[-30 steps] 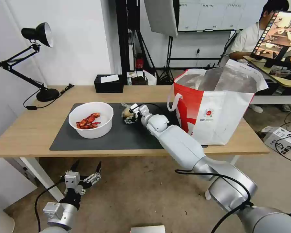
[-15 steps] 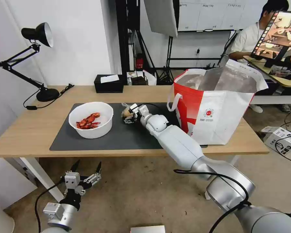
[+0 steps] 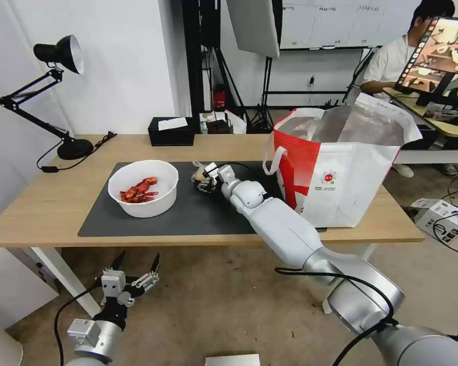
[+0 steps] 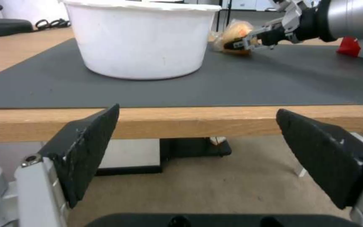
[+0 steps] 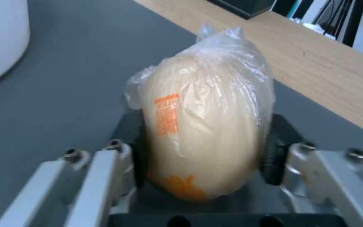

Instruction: Pick up the trash from the table and place it into the takeout bag.

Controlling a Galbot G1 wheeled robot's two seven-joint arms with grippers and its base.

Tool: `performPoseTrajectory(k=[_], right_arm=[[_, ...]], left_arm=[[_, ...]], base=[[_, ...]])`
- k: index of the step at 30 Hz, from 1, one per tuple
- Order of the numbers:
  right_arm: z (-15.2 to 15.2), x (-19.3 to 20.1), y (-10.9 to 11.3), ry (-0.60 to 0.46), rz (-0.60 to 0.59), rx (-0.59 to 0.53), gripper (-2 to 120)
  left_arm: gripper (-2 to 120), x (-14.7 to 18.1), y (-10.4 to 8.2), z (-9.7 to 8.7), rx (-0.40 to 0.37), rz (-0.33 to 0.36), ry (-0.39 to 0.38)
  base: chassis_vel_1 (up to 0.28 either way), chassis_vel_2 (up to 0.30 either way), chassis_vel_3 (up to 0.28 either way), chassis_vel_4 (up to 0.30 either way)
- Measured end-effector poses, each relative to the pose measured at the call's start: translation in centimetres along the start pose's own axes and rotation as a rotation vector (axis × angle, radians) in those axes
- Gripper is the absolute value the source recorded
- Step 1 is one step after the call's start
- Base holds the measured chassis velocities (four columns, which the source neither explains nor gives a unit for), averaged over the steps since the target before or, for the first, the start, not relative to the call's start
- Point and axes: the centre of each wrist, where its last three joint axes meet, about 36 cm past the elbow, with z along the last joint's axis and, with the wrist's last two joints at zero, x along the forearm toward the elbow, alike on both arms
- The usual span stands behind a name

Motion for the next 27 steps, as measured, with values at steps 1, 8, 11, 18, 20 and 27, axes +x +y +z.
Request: performPoseTrajectory(k=[1, 8, 11, 18, 20, 27], right_arm=[[0.0, 0.0, 0.0, 0.0, 0.0, 0.0, 48], [0.1, 1.9, -0.1, -0.04, 0.027, -0.014, 25], [0.4, 3.2, -0.3, -0.062, 0.042, -0.021, 14], [0.7, 6.7, -0.6, -0.122, 0.09, -0.017, 8], [0.6, 7.9, -0.2, -0.148, 0.11, -0.013, 7], [-0.1, 13.0, 1.6, -0.284, 0.211, -0.001, 7]], left_arm=[[100, 0.0, 0.0, 0.0, 0.0, 0.0, 0.0], [100, 0.0, 0.0, 0.0, 0.0, 0.0, -0.002], [100, -0.1, 0.0, 0.0, 0.0, 0.0, -0.002], [100, -0.1, -0.2, 0.0, 0.005, 0.003, -0.003], [100, -0.1, -0.3, 0.0, 0.005, 0.005, -0.003], [100, 0.0, -0.4, -0.3, 0.005, 0.007, -0.004]], base=[[0.0, 0.0, 0.0, 0.0], [0.0, 0.0, 0.0, 0.0], [0.0, 0.0, 0.0, 0.0], [0.0, 0.0, 0.0, 0.0], [0.0, 0.0, 0.0, 0.0], [0.0, 0.0, 0.0, 0.0]])
